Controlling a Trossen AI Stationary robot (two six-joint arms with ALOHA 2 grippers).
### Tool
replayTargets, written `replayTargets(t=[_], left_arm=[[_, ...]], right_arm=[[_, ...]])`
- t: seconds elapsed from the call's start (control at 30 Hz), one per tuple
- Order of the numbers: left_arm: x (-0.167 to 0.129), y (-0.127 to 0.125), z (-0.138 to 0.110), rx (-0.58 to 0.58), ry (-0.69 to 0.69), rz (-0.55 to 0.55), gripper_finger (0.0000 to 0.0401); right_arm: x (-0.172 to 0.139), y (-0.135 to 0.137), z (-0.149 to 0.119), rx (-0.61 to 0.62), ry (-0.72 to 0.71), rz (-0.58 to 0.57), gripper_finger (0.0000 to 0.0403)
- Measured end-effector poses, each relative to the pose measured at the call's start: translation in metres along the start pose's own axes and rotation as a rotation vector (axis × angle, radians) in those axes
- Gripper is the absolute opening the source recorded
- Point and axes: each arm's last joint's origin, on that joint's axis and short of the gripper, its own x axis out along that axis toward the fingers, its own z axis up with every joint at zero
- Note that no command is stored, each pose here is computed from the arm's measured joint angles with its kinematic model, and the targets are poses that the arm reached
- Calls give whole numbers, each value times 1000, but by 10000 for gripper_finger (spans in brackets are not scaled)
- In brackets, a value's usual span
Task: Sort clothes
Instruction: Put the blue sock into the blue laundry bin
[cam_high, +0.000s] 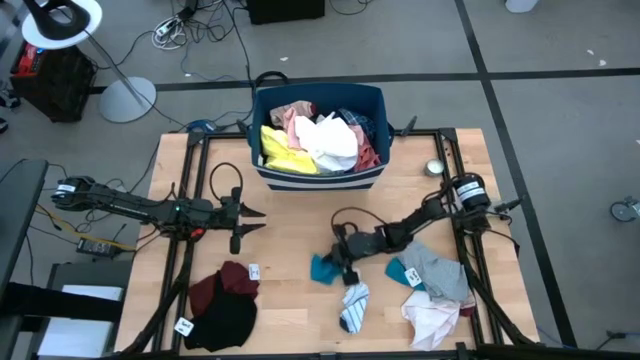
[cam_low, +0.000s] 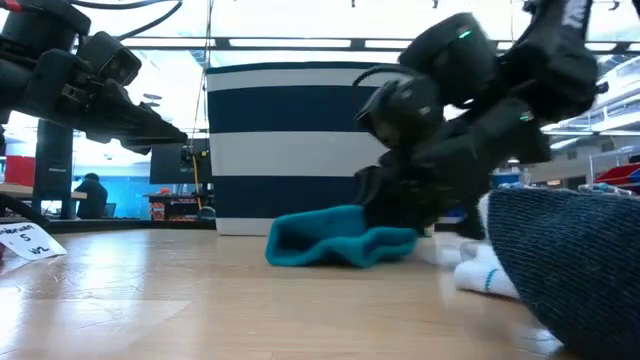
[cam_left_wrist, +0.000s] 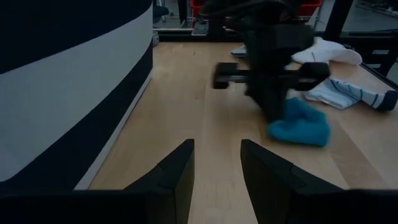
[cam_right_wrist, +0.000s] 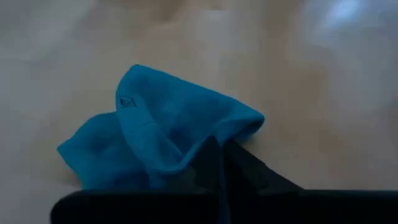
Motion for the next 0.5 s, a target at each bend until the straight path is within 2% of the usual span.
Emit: replayTargets(t=[0.23, 0.5], left_arm=[[0, 0, 0, 5, 3, 0, 136], [0, 0, 0, 24, 3, 0, 136]], right_arm=[[-10, -47, 19, 20, -37, -124, 4], [-64, -74, 73, -22, -163, -203, 2]])
